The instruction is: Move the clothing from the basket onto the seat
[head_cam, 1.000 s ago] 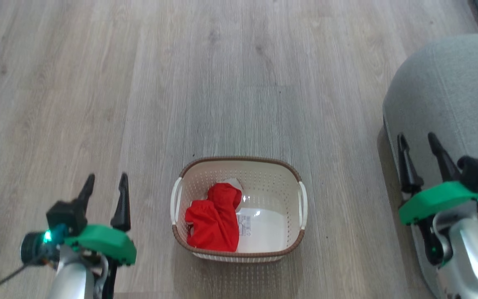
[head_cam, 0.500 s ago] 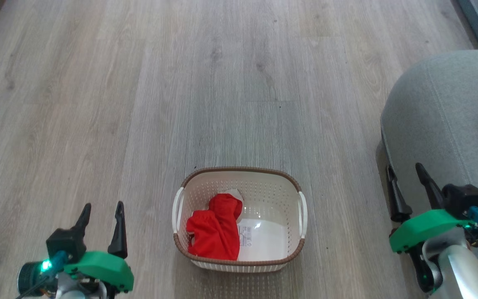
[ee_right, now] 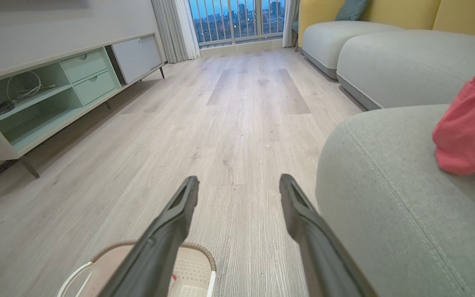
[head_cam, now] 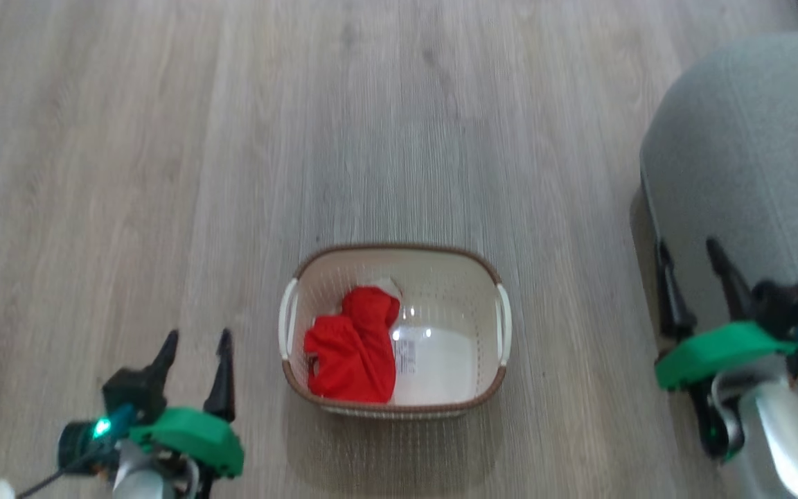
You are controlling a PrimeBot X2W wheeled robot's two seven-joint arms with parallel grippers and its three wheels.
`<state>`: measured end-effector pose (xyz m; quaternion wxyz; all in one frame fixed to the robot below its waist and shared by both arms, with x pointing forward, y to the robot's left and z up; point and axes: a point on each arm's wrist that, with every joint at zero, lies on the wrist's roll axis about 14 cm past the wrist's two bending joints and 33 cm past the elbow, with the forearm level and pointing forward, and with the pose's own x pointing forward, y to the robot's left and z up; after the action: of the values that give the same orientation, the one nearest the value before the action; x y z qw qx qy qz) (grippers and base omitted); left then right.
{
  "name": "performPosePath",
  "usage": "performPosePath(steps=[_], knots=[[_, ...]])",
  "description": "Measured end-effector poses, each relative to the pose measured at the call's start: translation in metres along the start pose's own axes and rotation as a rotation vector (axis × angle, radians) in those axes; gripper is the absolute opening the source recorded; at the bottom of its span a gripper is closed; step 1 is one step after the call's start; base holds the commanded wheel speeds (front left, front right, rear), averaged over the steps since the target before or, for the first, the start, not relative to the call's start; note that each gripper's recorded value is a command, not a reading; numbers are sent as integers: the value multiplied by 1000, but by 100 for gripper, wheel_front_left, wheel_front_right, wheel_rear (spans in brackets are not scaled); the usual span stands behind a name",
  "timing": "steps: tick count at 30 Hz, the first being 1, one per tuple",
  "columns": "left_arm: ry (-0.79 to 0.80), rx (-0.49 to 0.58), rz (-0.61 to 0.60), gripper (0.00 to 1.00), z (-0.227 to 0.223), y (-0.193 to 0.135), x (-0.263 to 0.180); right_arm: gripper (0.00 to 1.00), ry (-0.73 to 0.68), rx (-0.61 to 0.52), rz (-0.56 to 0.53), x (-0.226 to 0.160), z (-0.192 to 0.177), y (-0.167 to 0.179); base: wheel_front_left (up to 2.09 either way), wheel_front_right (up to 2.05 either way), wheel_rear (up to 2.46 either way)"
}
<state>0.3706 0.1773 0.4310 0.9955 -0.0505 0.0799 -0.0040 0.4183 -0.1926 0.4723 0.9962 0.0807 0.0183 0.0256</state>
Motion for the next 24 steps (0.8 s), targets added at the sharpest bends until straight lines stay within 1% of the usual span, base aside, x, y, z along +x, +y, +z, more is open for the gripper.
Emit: performPosePath(steps=[5, 9, 18, 21, 24], knots=[[45, -20, -88, 100, -12, -28, 29, 100, -49, -24, 6, 31, 13, 0, 0, 0, 0], [91, -13, -159, 100, -28, -49, 57, 100, -53, -34, 11, 56, 8, -1, 0, 0, 0], [239, 3, -279, 100, -87, -82, 111, 100, -33, -55, 13, 108, -22, -9, 0, 0, 0], [291, 46, -350, 100, -111, -99, 127, 100, -13, -58, 6, 120, -38, -15, 0, 0, 0], [333, 94, -415, 100, -133, -113, 142, 100, 32, -65, 2, 125, -62, -20, 0, 0, 0]])
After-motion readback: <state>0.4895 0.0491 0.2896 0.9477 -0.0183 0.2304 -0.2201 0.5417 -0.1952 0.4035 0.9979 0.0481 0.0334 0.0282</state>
